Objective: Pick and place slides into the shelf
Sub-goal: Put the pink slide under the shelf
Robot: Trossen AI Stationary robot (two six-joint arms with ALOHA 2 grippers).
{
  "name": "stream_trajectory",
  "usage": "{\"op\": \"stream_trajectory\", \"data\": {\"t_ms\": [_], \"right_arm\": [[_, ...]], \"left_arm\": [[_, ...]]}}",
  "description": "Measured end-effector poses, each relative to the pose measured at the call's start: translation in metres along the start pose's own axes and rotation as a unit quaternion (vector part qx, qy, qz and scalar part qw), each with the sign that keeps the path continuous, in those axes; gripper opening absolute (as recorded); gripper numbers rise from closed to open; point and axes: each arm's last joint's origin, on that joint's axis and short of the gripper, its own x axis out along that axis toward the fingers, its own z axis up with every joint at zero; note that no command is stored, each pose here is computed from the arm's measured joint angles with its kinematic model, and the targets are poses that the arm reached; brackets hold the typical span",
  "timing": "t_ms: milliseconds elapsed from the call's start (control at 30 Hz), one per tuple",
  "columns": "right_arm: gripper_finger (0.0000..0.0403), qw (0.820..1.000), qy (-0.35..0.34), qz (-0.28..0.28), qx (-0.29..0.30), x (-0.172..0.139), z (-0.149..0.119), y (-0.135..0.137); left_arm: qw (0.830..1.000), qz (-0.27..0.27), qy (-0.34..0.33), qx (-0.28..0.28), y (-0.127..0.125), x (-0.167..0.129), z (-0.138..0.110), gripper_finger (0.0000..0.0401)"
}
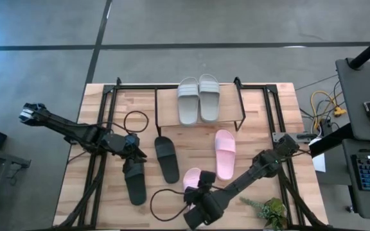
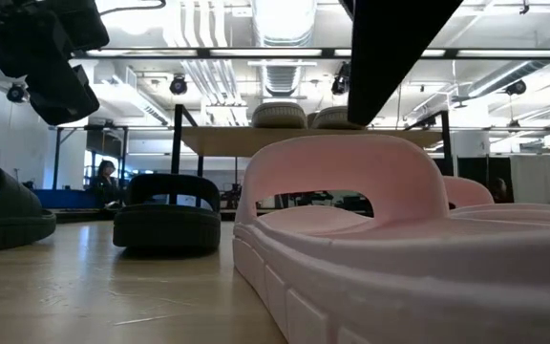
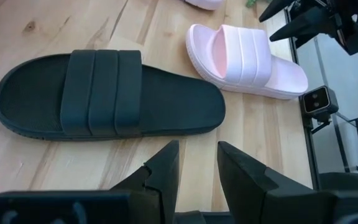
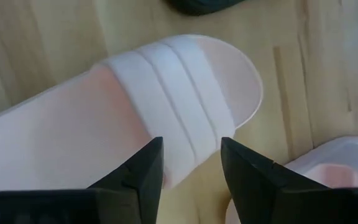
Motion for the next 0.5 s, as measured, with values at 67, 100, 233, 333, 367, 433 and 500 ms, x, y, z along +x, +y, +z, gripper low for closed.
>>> {"op": "stream_trajectory", "data": {"t_ms": [67,100,233,333,367,433,500], "right_arm": [[0.0151,1.0,0.003,0.006,-0.001,-0.001,-0.001,0.001],[0.0151,1.0,0.002,0.009,-0.002,-0.001,-0.002,0.003],[0.0153,0.999,-0.019,0.029,-0.027,0.0,0.001,0.009],[0.0155,0.997,-0.031,0.038,-0.053,0.006,0.002,0.014],[0.0155,0.997,-0.032,0.037,-0.059,0.008,0.002,0.014],[0.0155,0.997,-0.027,0.033,-0.069,0.012,0.0,0.015],[0.0155,0.997,-0.021,0.027,-0.073,0.016,-0.002,0.015]], "left_arm": [[1.0,0.0,-0.001,0.0,0.0,0.0,0.0,0.0095],[1.0,-0.001,-0.002,0.0,0.0,-0.001,0.0,0.0095],[1.0,0.001,-0.002,0.0,0.001,-0.001,-0.001,0.0095],[1.0,0.002,-0.002,0.0,0.001,0.0,-0.001,0.0095],[1.0,0.002,-0.002,0.0,0.001,0.0,-0.001,0.0095],[1.0,0.002,-0.002,0.0,0.001,0.0,-0.001,0.0095],[1.0,0.003,-0.002,0.0,0.001,0.0,-0.001,0.0095]]}}
